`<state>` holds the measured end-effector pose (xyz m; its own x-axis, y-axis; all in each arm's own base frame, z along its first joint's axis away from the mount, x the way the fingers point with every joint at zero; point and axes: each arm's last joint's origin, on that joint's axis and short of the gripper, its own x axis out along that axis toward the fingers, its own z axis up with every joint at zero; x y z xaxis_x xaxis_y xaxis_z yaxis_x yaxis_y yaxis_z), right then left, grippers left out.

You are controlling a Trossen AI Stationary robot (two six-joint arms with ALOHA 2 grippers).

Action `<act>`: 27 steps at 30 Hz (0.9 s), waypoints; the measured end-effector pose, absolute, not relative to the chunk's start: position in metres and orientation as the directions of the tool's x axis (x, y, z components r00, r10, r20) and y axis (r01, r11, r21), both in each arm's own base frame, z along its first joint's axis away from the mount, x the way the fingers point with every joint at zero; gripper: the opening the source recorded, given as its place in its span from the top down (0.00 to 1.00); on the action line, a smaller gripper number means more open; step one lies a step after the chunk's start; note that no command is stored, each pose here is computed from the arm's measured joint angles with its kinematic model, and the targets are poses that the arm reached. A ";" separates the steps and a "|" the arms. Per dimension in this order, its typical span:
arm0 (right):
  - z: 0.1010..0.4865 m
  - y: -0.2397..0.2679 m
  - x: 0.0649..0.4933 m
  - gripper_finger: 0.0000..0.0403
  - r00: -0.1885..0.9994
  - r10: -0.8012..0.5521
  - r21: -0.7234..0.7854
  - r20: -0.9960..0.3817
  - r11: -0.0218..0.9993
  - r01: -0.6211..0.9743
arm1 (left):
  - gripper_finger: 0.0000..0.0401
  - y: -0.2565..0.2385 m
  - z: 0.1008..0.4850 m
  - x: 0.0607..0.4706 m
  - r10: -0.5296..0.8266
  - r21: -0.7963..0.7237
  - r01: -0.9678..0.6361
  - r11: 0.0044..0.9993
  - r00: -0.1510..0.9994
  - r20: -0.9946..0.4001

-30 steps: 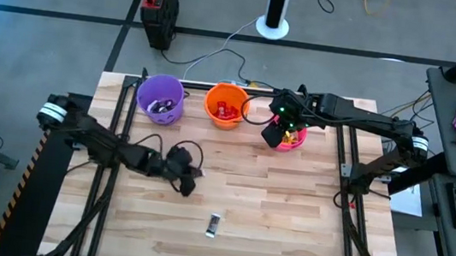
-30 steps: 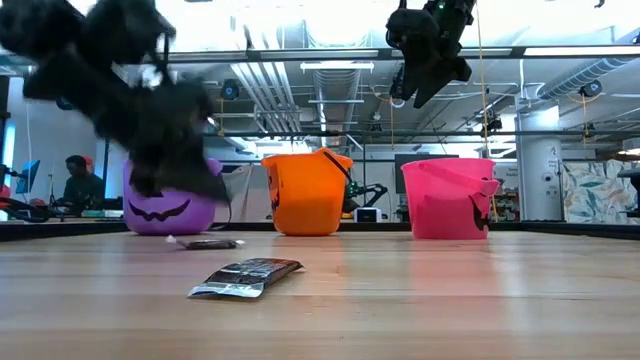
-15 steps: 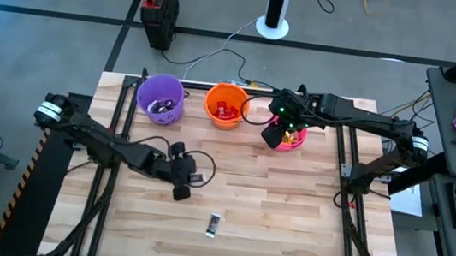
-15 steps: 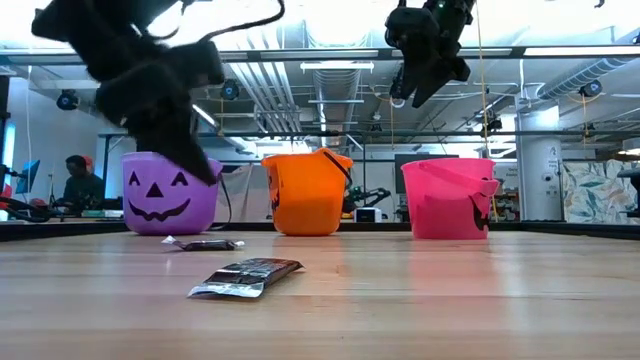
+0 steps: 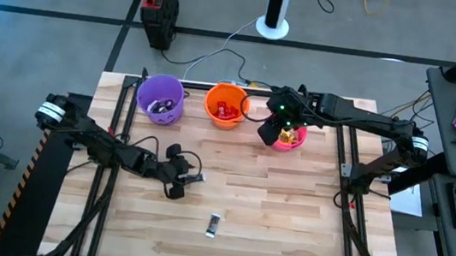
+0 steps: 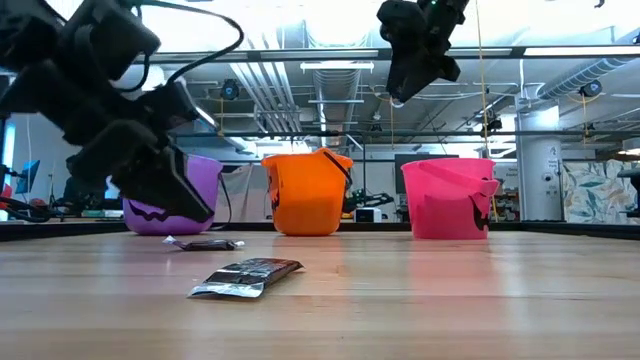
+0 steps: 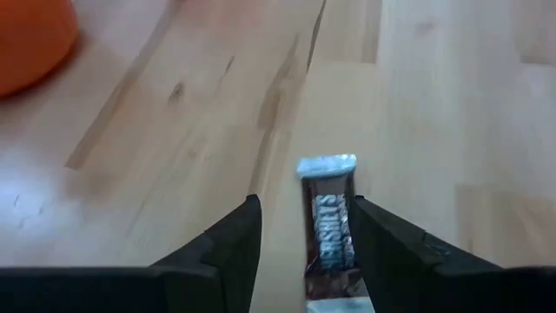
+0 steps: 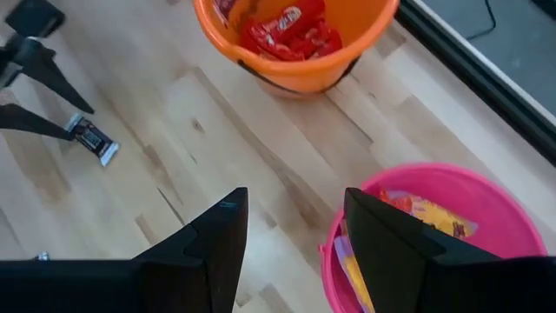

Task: Sort candy by brand, put in halloween buckets
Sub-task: Put the black candy into the violet bucket

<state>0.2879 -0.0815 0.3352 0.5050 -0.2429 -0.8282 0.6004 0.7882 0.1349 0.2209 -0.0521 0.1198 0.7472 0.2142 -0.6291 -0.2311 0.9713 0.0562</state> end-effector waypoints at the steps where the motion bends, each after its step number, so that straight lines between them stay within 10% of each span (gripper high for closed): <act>1: 0.335 -0.082 0.288 0.54 0.509 -0.245 0.133 -0.825 0.792 0.596 | 0.61 -0.052 0.117 0.219 0.213 0.058 -0.227 0.972 0.752 -0.624; 27: 0.339 -0.083 0.292 0.54 0.552 -0.260 0.106 -0.792 0.832 0.545 | 0.68 -0.051 0.050 0.219 0.203 -0.046 -0.269 0.962 0.818 -0.538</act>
<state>0.2925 -0.0830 0.3386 0.5517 -0.2605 -0.7923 0.5451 0.8316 0.1061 0.2188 -0.0513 0.0496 0.8182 0.2027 -0.5381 -0.2687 0.9621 -0.0461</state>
